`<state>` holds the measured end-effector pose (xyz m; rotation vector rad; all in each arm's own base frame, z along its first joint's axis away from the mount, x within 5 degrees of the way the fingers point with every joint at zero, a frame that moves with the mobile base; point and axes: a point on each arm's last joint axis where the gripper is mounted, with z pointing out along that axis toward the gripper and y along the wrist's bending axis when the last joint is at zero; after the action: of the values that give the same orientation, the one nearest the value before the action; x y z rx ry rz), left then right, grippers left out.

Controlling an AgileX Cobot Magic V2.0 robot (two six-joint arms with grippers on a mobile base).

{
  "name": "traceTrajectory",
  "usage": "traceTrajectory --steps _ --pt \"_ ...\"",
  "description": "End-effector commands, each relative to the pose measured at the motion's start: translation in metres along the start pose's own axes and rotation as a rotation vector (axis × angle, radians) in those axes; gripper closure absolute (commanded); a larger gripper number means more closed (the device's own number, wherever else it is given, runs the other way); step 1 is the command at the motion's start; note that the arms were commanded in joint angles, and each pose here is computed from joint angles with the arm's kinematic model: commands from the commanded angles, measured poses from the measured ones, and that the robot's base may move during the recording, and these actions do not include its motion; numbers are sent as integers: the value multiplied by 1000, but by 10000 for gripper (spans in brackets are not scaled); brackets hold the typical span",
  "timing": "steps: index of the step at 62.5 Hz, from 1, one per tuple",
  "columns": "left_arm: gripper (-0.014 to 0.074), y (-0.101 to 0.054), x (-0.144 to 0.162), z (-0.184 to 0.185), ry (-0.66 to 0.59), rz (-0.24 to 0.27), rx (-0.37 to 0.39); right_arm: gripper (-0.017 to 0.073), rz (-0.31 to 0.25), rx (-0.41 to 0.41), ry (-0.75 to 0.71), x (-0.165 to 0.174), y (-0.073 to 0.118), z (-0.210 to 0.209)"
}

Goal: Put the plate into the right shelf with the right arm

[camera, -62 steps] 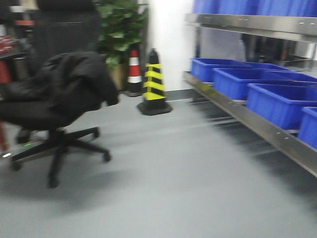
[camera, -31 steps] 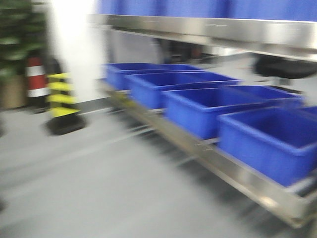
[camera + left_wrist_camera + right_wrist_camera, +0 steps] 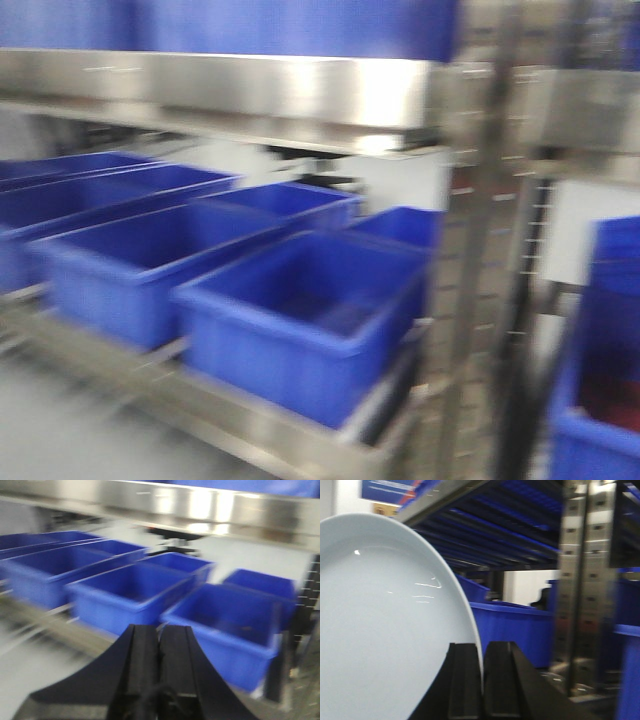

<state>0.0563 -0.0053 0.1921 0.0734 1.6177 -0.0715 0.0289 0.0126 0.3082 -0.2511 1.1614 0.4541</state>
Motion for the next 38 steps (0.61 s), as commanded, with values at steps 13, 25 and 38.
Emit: traceTrajectory --steps 13,25,38 --pt "640 0 -6 0 -85 -9 4 503 3 43 -83 -14 -4 1" --pt "640 0 -6 0 -85 -9 4 503 3 43 -83 -14 -4 1" --pt "640 0 -6 0 -85 -9 4 503 3 43 -83 -14 -4 1"
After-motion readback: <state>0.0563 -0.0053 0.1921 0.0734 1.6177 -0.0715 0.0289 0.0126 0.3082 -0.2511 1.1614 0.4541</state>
